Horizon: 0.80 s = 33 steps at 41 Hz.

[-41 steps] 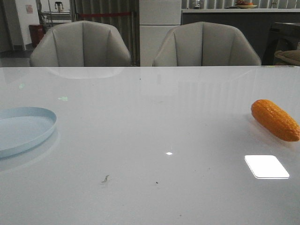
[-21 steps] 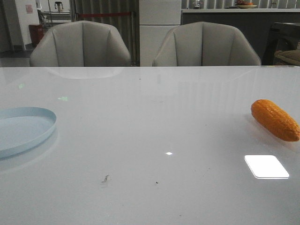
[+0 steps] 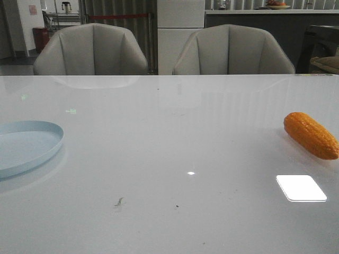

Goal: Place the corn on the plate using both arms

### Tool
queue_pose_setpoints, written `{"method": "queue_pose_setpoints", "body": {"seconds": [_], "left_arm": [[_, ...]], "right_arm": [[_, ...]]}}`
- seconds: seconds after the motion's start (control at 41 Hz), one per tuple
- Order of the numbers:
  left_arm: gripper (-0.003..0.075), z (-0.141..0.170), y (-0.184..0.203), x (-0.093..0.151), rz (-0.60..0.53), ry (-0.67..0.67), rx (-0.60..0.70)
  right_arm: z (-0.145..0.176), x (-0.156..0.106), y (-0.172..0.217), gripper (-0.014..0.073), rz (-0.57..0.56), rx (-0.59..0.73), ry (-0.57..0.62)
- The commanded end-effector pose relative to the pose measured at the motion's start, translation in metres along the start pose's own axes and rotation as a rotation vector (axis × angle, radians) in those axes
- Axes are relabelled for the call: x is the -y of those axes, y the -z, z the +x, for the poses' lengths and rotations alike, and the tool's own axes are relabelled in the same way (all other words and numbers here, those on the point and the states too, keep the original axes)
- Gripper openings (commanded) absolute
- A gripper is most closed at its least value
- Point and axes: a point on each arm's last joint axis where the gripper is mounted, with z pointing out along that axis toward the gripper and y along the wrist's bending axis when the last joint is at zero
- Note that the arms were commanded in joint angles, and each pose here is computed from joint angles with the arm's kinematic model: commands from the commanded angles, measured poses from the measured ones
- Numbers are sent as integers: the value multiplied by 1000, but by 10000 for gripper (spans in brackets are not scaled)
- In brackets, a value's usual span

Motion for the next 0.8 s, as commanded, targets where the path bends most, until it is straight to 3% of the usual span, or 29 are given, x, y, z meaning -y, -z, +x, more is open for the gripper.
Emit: {"method": "queue_pose_setpoints", "body": {"seconds": [0.0,0.268,0.487,0.78], "left_arm": [[455,-29,10,5,33,-8,35],[455,-66,-12,6,44,-25,32],[455,-62,-38,4,45,-58,-55],[454,-62,-42,3,47,-95,-60]], "right_arm": [[-17,0,8,510,1,102,14],[-17,0,8,510,1,102,14],[-17,0,8,510,1,102,14],[-17,0,8,510,1,102,14]]}}
